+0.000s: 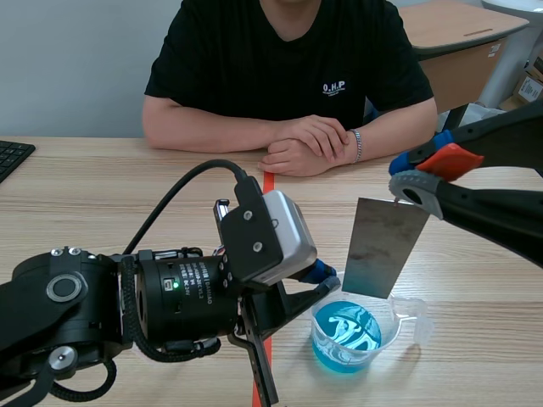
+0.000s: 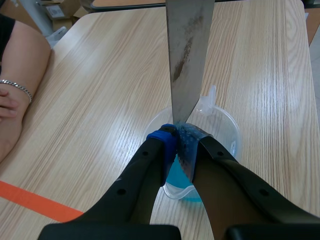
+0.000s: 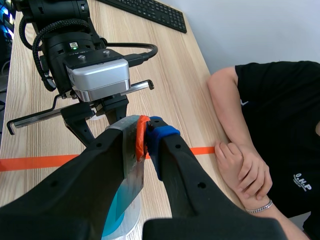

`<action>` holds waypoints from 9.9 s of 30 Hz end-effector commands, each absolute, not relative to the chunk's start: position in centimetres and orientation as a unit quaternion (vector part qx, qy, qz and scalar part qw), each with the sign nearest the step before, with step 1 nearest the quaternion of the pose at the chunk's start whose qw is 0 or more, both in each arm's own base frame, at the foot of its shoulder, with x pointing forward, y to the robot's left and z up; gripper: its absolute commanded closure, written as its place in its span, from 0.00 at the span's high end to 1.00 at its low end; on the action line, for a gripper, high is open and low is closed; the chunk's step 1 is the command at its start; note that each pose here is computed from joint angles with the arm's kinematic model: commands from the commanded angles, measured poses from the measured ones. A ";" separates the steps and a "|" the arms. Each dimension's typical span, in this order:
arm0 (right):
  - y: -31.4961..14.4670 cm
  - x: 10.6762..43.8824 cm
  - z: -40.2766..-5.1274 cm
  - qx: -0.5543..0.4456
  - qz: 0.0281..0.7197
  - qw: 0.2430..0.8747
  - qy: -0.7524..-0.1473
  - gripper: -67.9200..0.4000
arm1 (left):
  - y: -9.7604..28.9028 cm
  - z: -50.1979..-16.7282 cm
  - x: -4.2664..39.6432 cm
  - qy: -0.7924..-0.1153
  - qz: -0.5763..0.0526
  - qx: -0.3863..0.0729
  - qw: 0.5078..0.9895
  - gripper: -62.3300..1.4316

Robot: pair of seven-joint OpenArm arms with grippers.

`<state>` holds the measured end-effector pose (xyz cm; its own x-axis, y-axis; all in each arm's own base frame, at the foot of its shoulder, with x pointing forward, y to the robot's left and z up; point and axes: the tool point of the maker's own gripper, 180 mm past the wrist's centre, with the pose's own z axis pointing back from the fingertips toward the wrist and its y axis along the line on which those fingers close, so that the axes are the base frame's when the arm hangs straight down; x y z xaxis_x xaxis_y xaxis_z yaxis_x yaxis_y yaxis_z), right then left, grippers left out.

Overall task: Do the redox reaction experiment.
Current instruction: 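Point at the plate with the left hand, then lower the plate into the blue solution, then hold the plate still in the solution, then raise the plate and point at it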

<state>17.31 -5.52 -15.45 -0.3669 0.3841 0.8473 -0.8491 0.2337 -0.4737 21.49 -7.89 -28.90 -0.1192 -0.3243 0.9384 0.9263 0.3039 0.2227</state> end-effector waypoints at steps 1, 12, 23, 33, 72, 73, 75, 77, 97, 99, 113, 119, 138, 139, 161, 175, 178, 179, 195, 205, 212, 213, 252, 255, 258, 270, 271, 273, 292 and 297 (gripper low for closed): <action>-5.3 17.4 -14.7 0.203 0.582 0.516 -0.595 0.03 | -8.2 -28.0 21.5 -0.549 -0.516 -0.287 0.591 0.09; -5.3 17.4 -14.7 0.203 0.582 0.516 -0.595 0.03 | -8.2 -28.0 21.5 -0.549 -0.516 -0.286 0.591 0.09; -5.3 17.4 -14.7 0.203 0.582 0.516 -0.595 0.03 | -8.0 -28.2 21.5 -0.546 -0.519 -0.284 0.593 0.09; -5.3 17.4 -14.7 0.203 0.582 0.516 -0.595 0.03 | -6.1 -29.2 21.5 -0.534 -0.533 -0.267 0.600 0.09; -5.3 17.2 -14.4 0.215 0.577 0.510 -0.601 0.03 | 15.8 -31.4 17.2 -0.484 -0.352 -0.087 0.796 0.09; -5.3 17.2 -14.5 0.216 0.575 0.510 -0.602 0.03 | 16.3 -31.7 16.7 -0.480 -0.340 -0.077 0.805 0.09; -5.5 17.3 -14.6 0.220 0.571 0.512 -0.602 0.03 | 16.9 -32.4 15.7 -0.467 -0.321 -0.068 0.821 0.09; -5.6 17.3 -14.9 0.222 0.571 0.513 -0.601 0.03 | 17.4 -33.1 14.7 -0.455 -0.301 -0.061 0.836 0.09; -5.8 18.7 -18.5 0.238 0.560 0.531 -0.590 0.03 | 17.9 -36.7 9.8 -0.373 -0.197 -0.038 0.906 0.09; -5.8 19.2 -19.2 0.235 0.557 0.536 -0.589 0.03 | 17.9 -36.7 9.8 -0.373 -0.197 -0.038 0.906 0.09; -5.0 20.1 -24.1 0.254 0.544 0.563 -0.568 0.03 | 17.9 -36.7 9.8 -0.373 -0.197 -0.038 0.906 0.09; -4.9 19.9 -25.1 0.254 0.542 0.571 -0.562 0.03 | 17.8 -36.5 10.0 -0.380 -0.197 -0.039 0.903 0.09; -5.0 19.9 -25.2 0.254 0.542 0.570 -0.563 0.03 | 17.8 -36.4 10.0 -0.381 -0.197 -0.040 0.902 0.09; -5.0 19.9 -25.2 0.254 0.542 0.570 -0.563 0.03 | 17.8 -36.4 10.0 -0.381 -0.197 -0.040 0.902 0.09; -5.0 20.0 -25.1 0.253 0.542 0.570 -0.563 0.03 | 17.8 -36.4 10.0 -0.381 -0.197 -0.040 0.902 0.09; -6.3 20.7 -23.1 0.233 0.550 0.557 -0.576 0.03 | 17.8 -36.4 10.0 -0.381 -0.197 -0.040 0.902 0.09; -6.3 20.2 -22.6 0.232 0.558 0.552 -0.574 0.03 | 17.8 -36.4 10.0 -0.381 -0.197 -0.040 0.902 0.09; -6.2 19.9 -22.6 0.234 0.561 0.551 -0.572 0.03 | 17.8 -36.4 10.0 -0.381 -0.197 -0.040 0.903 0.09; -6.2 18.5 -20.5 0.220 0.578 0.534 -0.577 0.03 | 17.8 -36.5 10.0 -0.379 -0.197 -0.040 0.903 0.09; -5.9 18.2 -18.8 0.210 0.584 0.516 -0.590 0.03 | 17.8 -36.5 10.0 -0.379 -0.197 -0.040 0.903 0.09; -5.4 17.9 -18.1 0.215 0.584 0.507 -0.597 0.03 | 17.8 -36.5 10.0 -0.379 -0.197 -0.040 0.903 0.09; -5.4 17.9 -18.0 0.216 0.583 0.506 -0.598 0.03 | 17.8 -36.5 10.0 -0.379 -0.197 -0.040 0.903 0.09; -4.5 18.0 -14.1 0.206 0.554 0.527 -0.611 0.03 | 17.9 -36.4 10.0 -0.379 -0.202 -0.039 0.902 0.09; -4.6 17.8 -13.9 0.206 0.553 0.527 -0.612 0.03 | 17.9 -36.5 10.0 -0.379 -0.202 -0.039 0.902 0.09; -4.5 17.6 -13.7 0.206 0.553 0.526 -0.612 0.03 | 17.9 -36.4 10.0 -0.379 -0.202 -0.039 0.902 0.09; -4.5 17.5 -13.7 0.208 0.553 0.527 -0.611 0.03 | 18.4 -36.1 10.6 -0.375 -0.252 -0.039 0.891 0.09; -4.5 17.5 -13.7 0.208 0.553 0.527 -0.611 0.03 | 18.5 -36.0 10.8 -0.375 -0.260 -0.038 0.889 0.09; -4.5 17.5 -13.7 0.208 0.553 0.527 -0.611 0.03 | 18.7 -35.9 11.1 -0.374 -0.275 -0.038 0.885 0.09; -4.5 17.5 -13.7 0.208 0.553 0.527 -0.611 0.03 | 14.4 -29.1 19.2 -0.493 -0.443 -0.120 0.739 0.09; -4.5 17.5 -13.7 0.208 0.553 0.527 -0.611 0.03 | 11.3 -27.8 20.1 -0.520 -0.458 -0.158 0.704 0.09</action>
